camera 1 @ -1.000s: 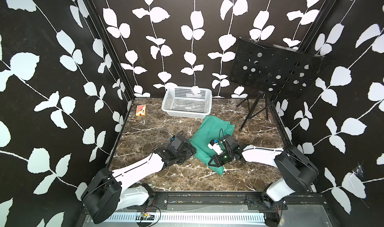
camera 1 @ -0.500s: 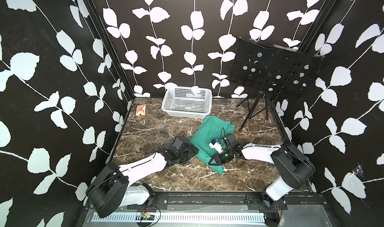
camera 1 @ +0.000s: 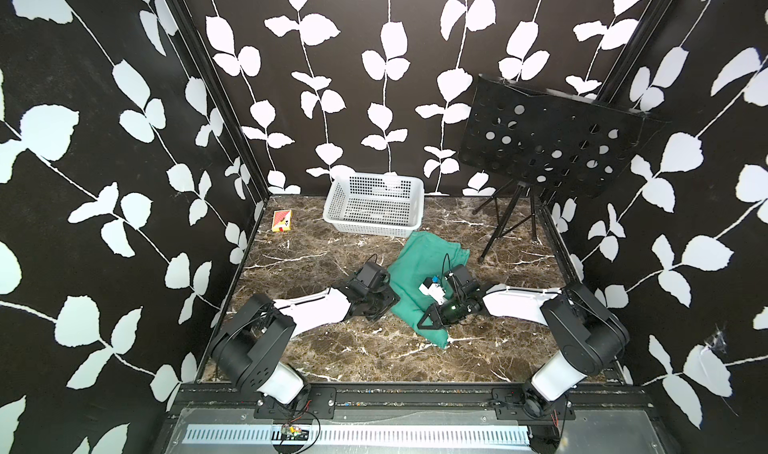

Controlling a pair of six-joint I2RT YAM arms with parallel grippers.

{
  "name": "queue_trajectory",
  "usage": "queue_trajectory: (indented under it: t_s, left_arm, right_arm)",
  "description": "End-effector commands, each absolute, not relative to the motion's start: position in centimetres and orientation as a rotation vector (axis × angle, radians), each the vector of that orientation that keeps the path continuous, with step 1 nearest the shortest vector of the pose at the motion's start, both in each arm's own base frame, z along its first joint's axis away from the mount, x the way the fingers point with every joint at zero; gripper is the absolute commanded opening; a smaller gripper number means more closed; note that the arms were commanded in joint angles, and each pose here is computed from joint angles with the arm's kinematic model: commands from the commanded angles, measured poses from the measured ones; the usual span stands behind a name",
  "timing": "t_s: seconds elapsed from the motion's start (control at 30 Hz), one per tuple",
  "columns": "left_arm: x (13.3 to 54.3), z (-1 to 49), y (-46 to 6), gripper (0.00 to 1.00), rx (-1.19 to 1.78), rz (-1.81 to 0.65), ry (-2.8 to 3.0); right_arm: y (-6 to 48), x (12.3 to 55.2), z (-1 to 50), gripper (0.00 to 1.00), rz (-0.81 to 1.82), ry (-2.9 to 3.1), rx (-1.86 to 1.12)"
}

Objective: Roll up the long pants
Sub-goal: Roll the long pant at the center of the board.

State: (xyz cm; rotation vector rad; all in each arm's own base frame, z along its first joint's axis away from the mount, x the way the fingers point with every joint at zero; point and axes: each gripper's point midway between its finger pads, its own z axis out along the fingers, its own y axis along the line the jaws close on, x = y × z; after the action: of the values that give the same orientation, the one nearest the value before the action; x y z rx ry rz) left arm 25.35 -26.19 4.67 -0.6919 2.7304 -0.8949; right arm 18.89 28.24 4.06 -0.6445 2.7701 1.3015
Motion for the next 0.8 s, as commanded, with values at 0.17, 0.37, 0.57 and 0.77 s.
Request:
queue_trajectory:
  t_s: [0.17,0.37,0.57,0.77]
  left_arm:
    - [24.4,1.7,-25.4,0.4,-0.854,-0.775,2.837]
    - [24.1,1.1,-25.3,0.39,-0.87,-0.735,2.871]
    - [24.0,1.1,-25.0,0.39,-0.882,-0.715,2.877]
    - [24.0,1.1,-24.9,0.39,-0.899,-0.706,2.873]
  right_arm:
    - [25.0,21.3,5.5,0.5,0.893,2.757,-0.599]
    - [23.5,22.4,8.1,0.58,0.458,2.514,-0.718]
    - [26.4,21.3,10.2,0.69,0.106,2.113,-1.044]
    - [29.0,19.3,5.9,0.69,-0.056,2.032,-1.297]
